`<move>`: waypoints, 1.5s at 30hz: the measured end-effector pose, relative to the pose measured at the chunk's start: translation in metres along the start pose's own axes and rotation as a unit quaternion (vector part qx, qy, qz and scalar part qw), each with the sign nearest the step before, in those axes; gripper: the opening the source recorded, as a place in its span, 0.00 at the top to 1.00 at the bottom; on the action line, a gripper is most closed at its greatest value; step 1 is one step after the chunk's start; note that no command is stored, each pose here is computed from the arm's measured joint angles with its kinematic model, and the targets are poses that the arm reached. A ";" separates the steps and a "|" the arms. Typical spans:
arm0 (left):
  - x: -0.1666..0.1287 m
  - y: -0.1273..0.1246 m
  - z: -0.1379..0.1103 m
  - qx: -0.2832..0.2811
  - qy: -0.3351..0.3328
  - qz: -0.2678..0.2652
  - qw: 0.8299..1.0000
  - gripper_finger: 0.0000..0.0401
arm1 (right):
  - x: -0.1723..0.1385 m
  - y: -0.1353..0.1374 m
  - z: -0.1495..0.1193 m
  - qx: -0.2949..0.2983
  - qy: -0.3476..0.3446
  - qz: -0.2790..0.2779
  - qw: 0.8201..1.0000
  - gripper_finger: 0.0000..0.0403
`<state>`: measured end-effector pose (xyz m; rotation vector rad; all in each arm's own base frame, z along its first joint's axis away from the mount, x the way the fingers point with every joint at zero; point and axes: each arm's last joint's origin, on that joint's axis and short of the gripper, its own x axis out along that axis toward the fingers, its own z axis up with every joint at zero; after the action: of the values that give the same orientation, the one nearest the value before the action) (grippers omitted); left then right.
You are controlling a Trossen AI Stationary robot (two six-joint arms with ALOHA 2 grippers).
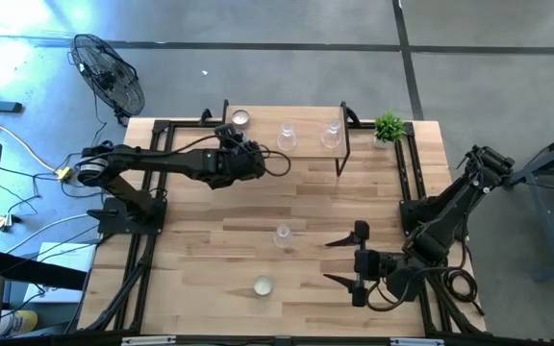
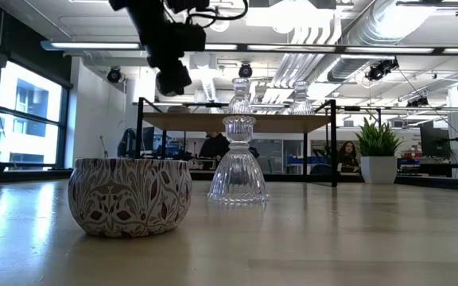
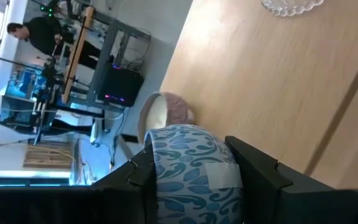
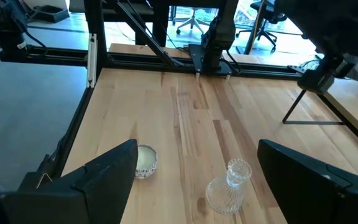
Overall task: Pick & Place candle stick holders
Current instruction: Put the blue patterned scented candle on the shelf
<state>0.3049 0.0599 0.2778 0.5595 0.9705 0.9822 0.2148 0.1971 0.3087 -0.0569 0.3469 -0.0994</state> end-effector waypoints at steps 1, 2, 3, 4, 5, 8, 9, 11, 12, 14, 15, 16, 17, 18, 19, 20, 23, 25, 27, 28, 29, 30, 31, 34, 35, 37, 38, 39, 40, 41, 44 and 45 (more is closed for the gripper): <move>0.002 -0.001 0.000 -0.002 -0.003 -0.002 1.000 0.63 | 0.000 0.000 0.000 0.000 0.000 0.000 1.000 0.19; 0.004 -0.001 0.000 -0.003 -0.006 -0.006 1.000 0.63 | 0.000 0.000 0.000 0.000 0.000 0.000 1.000 0.19; 0.006 -0.002 0.000 -0.005 -0.010 -0.010 1.000 0.63 | 0.000 0.000 0.000 0.000 0.000 0.000 1.000 0.19; 0.008 -0.002 0.001 -0.006 -0.015 -0.018 1.000 0.63 | 0.000 0.000 0.000 0.000 0.000 0.000 1.000 0.19; 0.010 -0.003 0.000 -0.006 -0.017 -0.024 1.000 0.62 | 0.000 0.000 0.000 0.000 0.000 0.000 1.000 0.19; 0.015 -0.005 -0.002 -0.001 -0.018 -0.032 0.999 0.62 | 0.000 0.000 0.000 -0.005 0.000 -0.001 1.000 0.19; 0.016 -0.005 -0.003 -0.002 -0.018 -0.032 0.999 0.62 | 0.000 0.000 0.000 -0.006 0.000 -0.001 1.000 0.19; 0.020 -0.005 -0.006 -0.001 -0.011 -0.029 1.000 0.62 | 0.001 -0.001 0.000 -0.006 -0.001 -0.003 1.000 0.19; 0.022 -0.005 -0.008 0.001 -0.008 -0.030 1.000 0.62 | 0.001 -0.001 0.000 -0.005 0.000 -0.004 1.000 0.19; 0.025 -0.006 -0.010 0.001 -0.003 -0.033 0.999 0.62 | 0.002 -0.002 0.001 -0.004 0.002 -0.003 1.000 0.19; 0.026 -0.006 -0.011 0.001 -0.003 -0.039 0.999 0.62 | 0.003 -0.003 0.001 -0.004 0.003 -0.002 1.000 0.19; 0.027 -0.006 -0.012 0.002 -0.003 -0.044 0.999 0.62 | 0.004 -0.004 0.001 -0.003 0.005 0.001 1.000 0.19; 0.027 -0.007 -0.013 0.003 -0.002 -0.047 0.999 0.62 | 0.006 -0.005 0.001 -0.002 0.007 0.002 1.000 0.19; 0.029 -0.007 -0.013 0.002 -0.002 -0.047 0.999 0.62 | 0.006 -0.005 0.001 -0.002 0.008 0.003 1.000 0.19; 0.029 -0.008 -0.014 0.002 -0.002 -0.048 0.999 0.62 | 0.007 -0.006 0.001 -0.001 0.010 0.004 1.000 0.19; 0.029 -0.009 -0.015 0.003 -0.002 -0.050 0.999 0.62 | 0.008 -0.006 0.001 -0.001 0.011 0.005 1.000 0.19; 0.030 -0.010 -0.016 0.003 -0.002 -0.051 0.999 0.62 | 0.010 -0.008 0.002 0.001 0.013 0.005 1.000 0.19; 0.030 -0.011 -0.017 0.005 -0.001 -0.051 0.999 0.62 | 0.010 -0.008 0.002 0.001 0.014 0.006 1.000 0.20; 0.033 -0.011 -0.018 0.000 -0.003 -0.047 0.999 0.62 | 0.011 -0.009 0.002 0.002 0.015 0.009 1.000 0.20; 0.034 -0.011 -0.018 0.001 -0.004 -0.046 0.999 0.62 | 0.012 -0.010 0.002 0.004 0.016 0.009 1.000 0.21; 0.036 -0.011 -0.019 -0.002 -0.005 -0.048 0.999 0.62 | 0.012 -0.010 0.002 0.004 0.017 0.010 1.000 0.21; 0.037 -0.011 -0.019 -0.004 -0.005 -0.049 0.999 0.62 | 0.012 -0.010 0.002 0.004 0.017 0.010 1.000 0.22; 0.039 -0.010 -0.020 -0.007 -0.004 -0.051 0.999 0.62 | 0.012 -0.010 0.002 0.005 0.017 0.010 1.000 0.22; 0.040 -0.009 -0.020 -0.008 -0.003 -0.052 0.999 0.62 | 0.012 -0.010 0.002 0.004 0.017 0.011 1.000 0.23; 0.040 -0.009 -0.020 -0.009 -0.004 -0.052 0.999 0.62 | 0.012 -0.010 0.002 0.004 0.017 0.011 1.000 0.23; 0.040 -0.009 -0.019 -0.014 -0.008 -0.054 0.998 0.62 | 0.012 -0.010 0.002 0.004 0.017 0.011 1.000 0.23; 0.040 -0.009 -0.019 -0.015 -0.010 -0.058 0.998 0.62 | 0.012 -0.010 0.002 0.003 0.017 0.011 1.000 0.23; 0.040 -0.010 -0.018 -0.015 -0.012 -0.063 0.998 0.62 | 0.012 -0.010 0.002 0.003 0.017 0.011 1.000 0.23; 0.040 -0.010 -0.018 -0.015 -0.014 -0.068 0.997 0.62 | 0.012 -0.010 0.002 0.002 0.017 0.011 1.000 0.23; 0.039 -0.010 -0.018 -0.016 -0.016 -0.073 0.997 0.62 | 0.012 -0.010 0.002 0.002 0.017 0.011 1.000 0.23; 0.039 -0.010 -0.018 -0.015 -0.017 -0.076 0.997 0.62 | 0.012 -0.010 0.002 0.001 0.018 0.010 1.000 0.23; 0.039 -0.010 -0.018 -0.015 -0.017 -0.077 0.997 0.62 | 0.012 -0.010 0.002 0.000 0.018 0.010 1.000 0.23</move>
<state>0.3018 0.0896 0.2449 0.4682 0.9520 0.8449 0.2258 0.1861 0.3071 -0.0517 0.3839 -0.0805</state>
